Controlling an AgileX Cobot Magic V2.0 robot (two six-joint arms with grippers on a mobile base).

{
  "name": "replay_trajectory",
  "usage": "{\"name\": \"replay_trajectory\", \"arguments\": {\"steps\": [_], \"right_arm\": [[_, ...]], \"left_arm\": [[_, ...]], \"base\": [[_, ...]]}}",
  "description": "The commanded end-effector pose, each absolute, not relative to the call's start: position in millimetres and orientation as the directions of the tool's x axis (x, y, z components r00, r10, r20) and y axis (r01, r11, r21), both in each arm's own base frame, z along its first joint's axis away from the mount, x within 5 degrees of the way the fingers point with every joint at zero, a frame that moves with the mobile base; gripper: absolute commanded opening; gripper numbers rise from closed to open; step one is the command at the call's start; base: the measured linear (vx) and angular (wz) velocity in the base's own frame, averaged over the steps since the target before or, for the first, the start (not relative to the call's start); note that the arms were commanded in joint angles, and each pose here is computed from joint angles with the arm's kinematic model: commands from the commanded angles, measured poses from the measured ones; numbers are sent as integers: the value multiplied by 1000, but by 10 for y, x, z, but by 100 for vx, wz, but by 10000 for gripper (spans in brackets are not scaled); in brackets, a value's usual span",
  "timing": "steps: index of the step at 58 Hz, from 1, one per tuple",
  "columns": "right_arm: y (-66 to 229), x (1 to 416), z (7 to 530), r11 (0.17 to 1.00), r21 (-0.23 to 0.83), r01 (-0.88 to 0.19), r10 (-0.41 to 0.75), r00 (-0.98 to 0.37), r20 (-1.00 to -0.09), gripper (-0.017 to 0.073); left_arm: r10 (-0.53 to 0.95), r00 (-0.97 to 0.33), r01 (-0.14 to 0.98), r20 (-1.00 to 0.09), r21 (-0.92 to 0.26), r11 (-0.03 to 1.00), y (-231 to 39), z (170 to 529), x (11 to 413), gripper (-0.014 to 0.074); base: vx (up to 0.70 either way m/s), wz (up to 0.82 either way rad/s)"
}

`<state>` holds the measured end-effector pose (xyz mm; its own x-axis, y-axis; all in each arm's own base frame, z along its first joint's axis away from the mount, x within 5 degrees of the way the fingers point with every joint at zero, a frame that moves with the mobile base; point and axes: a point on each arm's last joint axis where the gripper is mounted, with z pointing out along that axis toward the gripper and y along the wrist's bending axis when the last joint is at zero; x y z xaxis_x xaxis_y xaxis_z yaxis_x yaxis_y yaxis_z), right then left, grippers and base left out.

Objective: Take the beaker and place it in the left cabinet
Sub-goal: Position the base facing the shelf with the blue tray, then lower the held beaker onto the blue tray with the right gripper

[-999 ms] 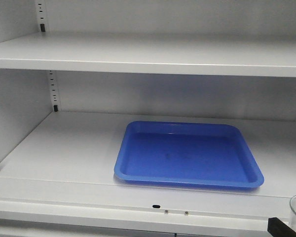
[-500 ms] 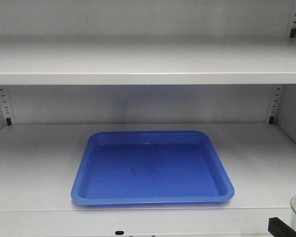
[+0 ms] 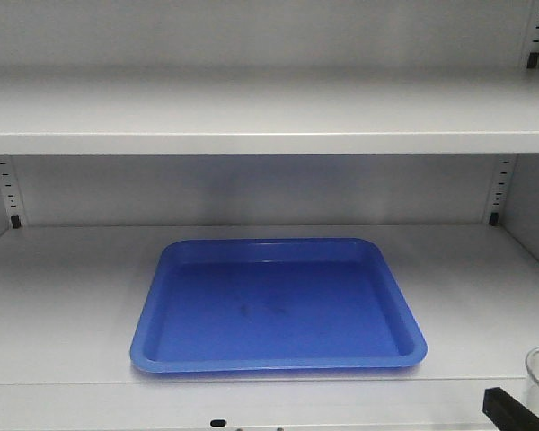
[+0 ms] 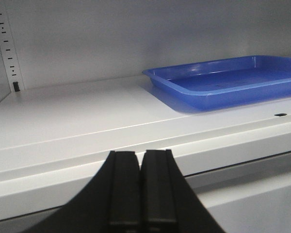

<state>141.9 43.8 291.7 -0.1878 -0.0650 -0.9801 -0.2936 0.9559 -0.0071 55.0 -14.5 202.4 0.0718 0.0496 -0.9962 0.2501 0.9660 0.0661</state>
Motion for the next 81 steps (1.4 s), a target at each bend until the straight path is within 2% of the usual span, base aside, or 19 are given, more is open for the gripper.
{"name": "replay_trajectory", "arguments": {"steps": [1, 8, 16, 24, 35, 41, 51, 58, 69, 81], "right_arm": [[522, 1440, 3133, 931, 14, -364, -3, -46, -999, -5], [562, 1462, 3165, 918, 10, -397, 11, -1, -1000, -5], [705, 1682, 3162, 884, -4, -467, 17, 40, -999, -5], [886, 2151, 3137, 868, 9, -496, 8, -5, -1000, -5], [1211, 2891, 3164, 818, -76, -570, -69, 34, -997, -5], [1359, 3245, 3107, 800, -84, -595, -88, 23, -996, -5], [1569, 3731, 2897, 782, -44, -622, -58, -2, -998, -3], [1651, 3852, 2803, 754, -35, -656, -23, 27, -999, 8], [1668, 3858, 2779, 743, -38, -668, -12, 44, -999, 117], [1666, 3859, 2777, 745, -23, -667, -2, 33, -999, 388]], "left_arm": [[17, 151, 247, -988, 54, 967, -140, 2054, 536, 1], [17, 151, 247, -988, 54, 967, -140, 2054, 536, 1], [17, 151, 247, -988, 54, 967, -140, 2054, 536, 1], [17, 151, 247, -988, 54, 967, -140, 2054, 536, 1], [17, 151, 247, -988, 54, 967, -140, 2054, 536, 1], [17, 151, 247, -988, 54, 967, -140, 2054, 536, 1], [17, 151, 247, -988, 54, 967, -140, 2054, 536, 1], [17, 151, 247, -988, 54, 967, -140, 2054, 536, 1], [17, 151, 247, -988, 54, 967, -140, 2054, 536, 1], [17, 151, 247, -988, 54, 967, -140, 2054, 536, 1]], "base": [[0, 0], [0, 0], [0, 0], [0, 0], [0, 0], [0, 0], [0, 0], [0, 0], [0, 0], [0, 0]]}}
